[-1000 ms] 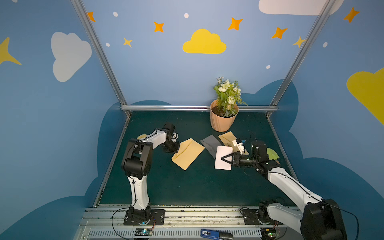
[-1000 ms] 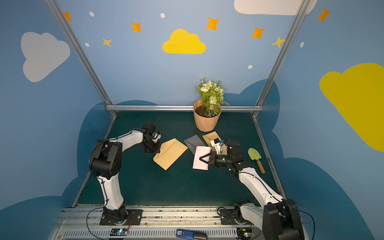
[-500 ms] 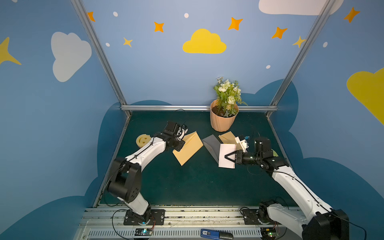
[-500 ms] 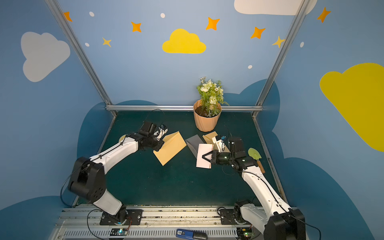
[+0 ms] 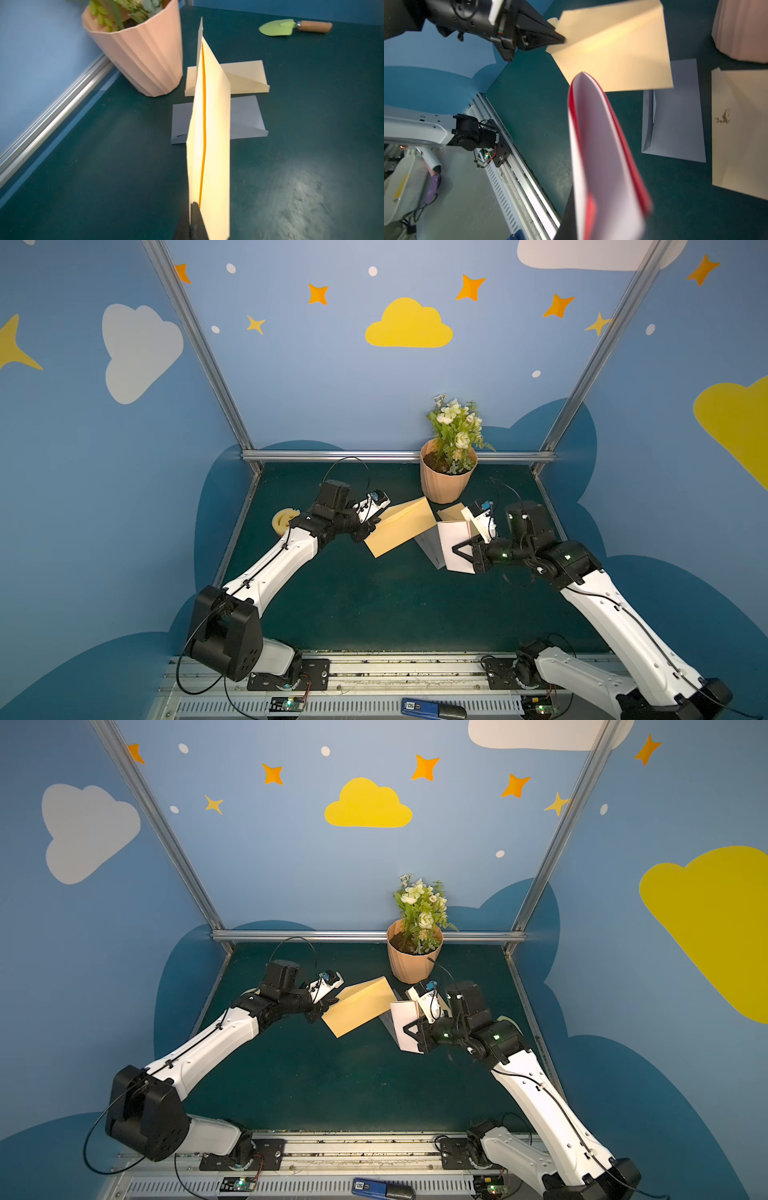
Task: Fold the letter paper in half and place it into the envelope
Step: Place the letter paper in the envelope.
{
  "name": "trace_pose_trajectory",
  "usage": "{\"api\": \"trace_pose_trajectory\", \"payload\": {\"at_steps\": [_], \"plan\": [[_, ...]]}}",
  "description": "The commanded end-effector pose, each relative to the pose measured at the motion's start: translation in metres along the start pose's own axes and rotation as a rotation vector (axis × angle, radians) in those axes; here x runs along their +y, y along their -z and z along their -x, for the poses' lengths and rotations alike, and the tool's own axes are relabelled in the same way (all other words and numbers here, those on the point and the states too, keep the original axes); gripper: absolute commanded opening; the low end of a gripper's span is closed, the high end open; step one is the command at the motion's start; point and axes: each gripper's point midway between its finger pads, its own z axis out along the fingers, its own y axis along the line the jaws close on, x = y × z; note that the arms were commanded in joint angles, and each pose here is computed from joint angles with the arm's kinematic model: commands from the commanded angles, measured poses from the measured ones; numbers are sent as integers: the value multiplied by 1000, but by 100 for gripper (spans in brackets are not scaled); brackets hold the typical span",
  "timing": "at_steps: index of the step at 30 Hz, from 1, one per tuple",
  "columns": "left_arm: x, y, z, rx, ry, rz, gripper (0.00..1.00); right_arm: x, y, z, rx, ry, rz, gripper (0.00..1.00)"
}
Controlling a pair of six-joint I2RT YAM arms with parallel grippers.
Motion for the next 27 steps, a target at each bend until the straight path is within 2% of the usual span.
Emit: {"api": "trace_pose_trajectory", "payload": {"at_steps": [1, 6, 12, 19, 27], "plan": [[-35, 10, 2, -13, -93, -173, 3, 4, -3, -4, 56, 217, -51, 0], [-53, 14, 4, 1, -114, -306, 4, 27, -24, -19, 109, 621, -52, 0], [-70, 16, 2, -20, -157, -392, 4, 30, -53, -12, 139, 899, -122, 0], [-85, 15, -6, 58, -176, -468, 4, 32, -70, 18, 77, 1070, -211, 0], [-100, 10, -9, 133, -198, -530, 4, 35, -81, 8, 57, 1075, -202, 0]]}}
